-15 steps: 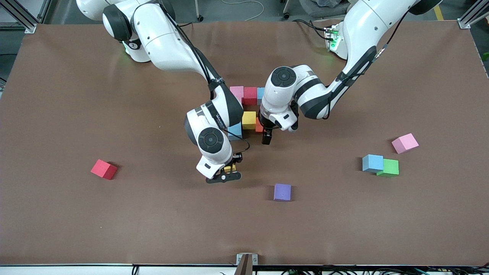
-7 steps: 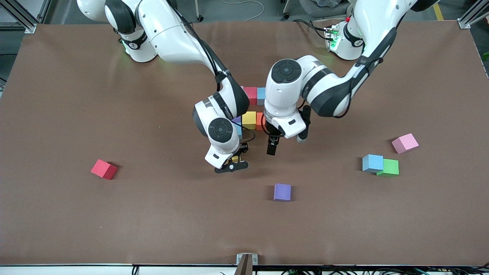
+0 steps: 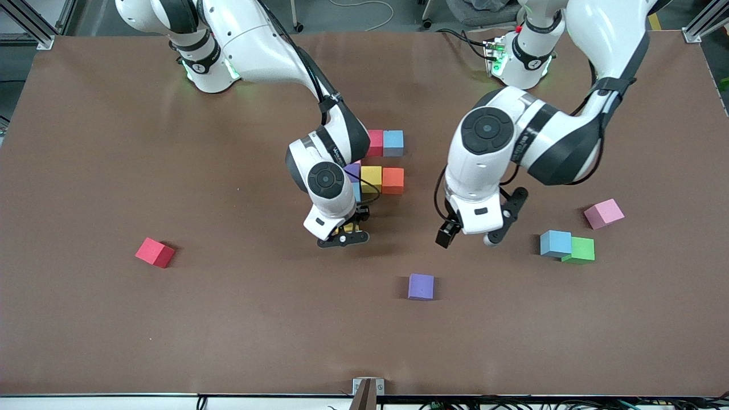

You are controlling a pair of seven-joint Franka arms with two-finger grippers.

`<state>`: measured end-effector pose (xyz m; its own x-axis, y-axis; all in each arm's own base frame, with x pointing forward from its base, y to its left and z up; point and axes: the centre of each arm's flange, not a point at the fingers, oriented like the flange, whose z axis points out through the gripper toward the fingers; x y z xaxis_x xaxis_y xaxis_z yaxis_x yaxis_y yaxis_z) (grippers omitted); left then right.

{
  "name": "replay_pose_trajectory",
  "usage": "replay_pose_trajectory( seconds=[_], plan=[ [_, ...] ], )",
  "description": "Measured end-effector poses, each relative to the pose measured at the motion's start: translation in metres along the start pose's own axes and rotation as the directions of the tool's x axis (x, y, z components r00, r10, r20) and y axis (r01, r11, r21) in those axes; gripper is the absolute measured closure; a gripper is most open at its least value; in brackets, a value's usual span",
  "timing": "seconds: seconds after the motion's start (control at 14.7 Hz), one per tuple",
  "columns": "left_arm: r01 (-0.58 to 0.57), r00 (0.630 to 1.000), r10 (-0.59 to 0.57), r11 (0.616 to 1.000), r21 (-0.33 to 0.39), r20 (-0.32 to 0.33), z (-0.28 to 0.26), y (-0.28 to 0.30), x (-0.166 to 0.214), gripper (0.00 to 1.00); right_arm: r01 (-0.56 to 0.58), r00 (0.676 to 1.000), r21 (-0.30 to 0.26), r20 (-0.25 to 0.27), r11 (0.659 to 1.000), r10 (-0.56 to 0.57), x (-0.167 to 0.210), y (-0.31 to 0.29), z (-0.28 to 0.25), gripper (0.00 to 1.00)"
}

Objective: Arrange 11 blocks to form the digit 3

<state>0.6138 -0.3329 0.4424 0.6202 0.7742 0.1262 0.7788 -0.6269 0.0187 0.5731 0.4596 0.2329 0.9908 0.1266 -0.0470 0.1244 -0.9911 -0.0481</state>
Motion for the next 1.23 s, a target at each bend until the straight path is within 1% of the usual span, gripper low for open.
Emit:
replay_pose_trajectory(
  seconds=[0.14,0.34,0.55,0.68,0.82,0.95,1.23],
  plan=[
    [-0.045,0.999,0.045,0.999,0.007,-0.011,-0.011,-0.008,0.032,0.0,-0.019,1.0,-0.002,-0.006,1.0,0.019,-0.002,0.003,0.008,0.4],
    [-0.134,0.991,0.135,0.99,0.031,-0.021,-0.016,-0.023,0.074,0.0,-0.032,0.999,-0.007,-0.001,0.999,0.032,-0.009,-0.003,0.014,0.4],
    [-0.248,0.968,0.248,0.968,0.039,-0.018,-0.015,-0.034,0.108,0.0,-0.044,0.999,-0.009,0.001,0.999,0.044,-0.014,-0.009,0.016,0.4],
    [-0.335,0.942,0.336,0.941,0.041,-0.013,-0.015,-0.041,0.127,0.0,-0.045,0.999,-0.009,0.002,0.999,0.045,-0.015,-0.011,0.017,0.4],
    [-0.426,0.905,0.426,0.904,0.036,0.006,-0.013,-0.046,0.14,0.0,-0.05,0.999,-0.012,0.004,0.999,0.05,-0.016,-0.011,0.018,0.4],
    [-0.495,0.869,0.494,0.869,0.024,0.034,-0.008,-0.047,0.142,0.0,-0.051,0.999,-0.013,0.007,0.999,0.051,-0.018,-0.012,0.02,0.4],
    [-0.586,0.808,0.584,0.81,0.006,0.081,0.019,-0.04,0.142,0.0,-0.052,0.999,-0.012,0.004,0.999,0.052,-0.019,-0.013,0.019,0.4]
  ],
)
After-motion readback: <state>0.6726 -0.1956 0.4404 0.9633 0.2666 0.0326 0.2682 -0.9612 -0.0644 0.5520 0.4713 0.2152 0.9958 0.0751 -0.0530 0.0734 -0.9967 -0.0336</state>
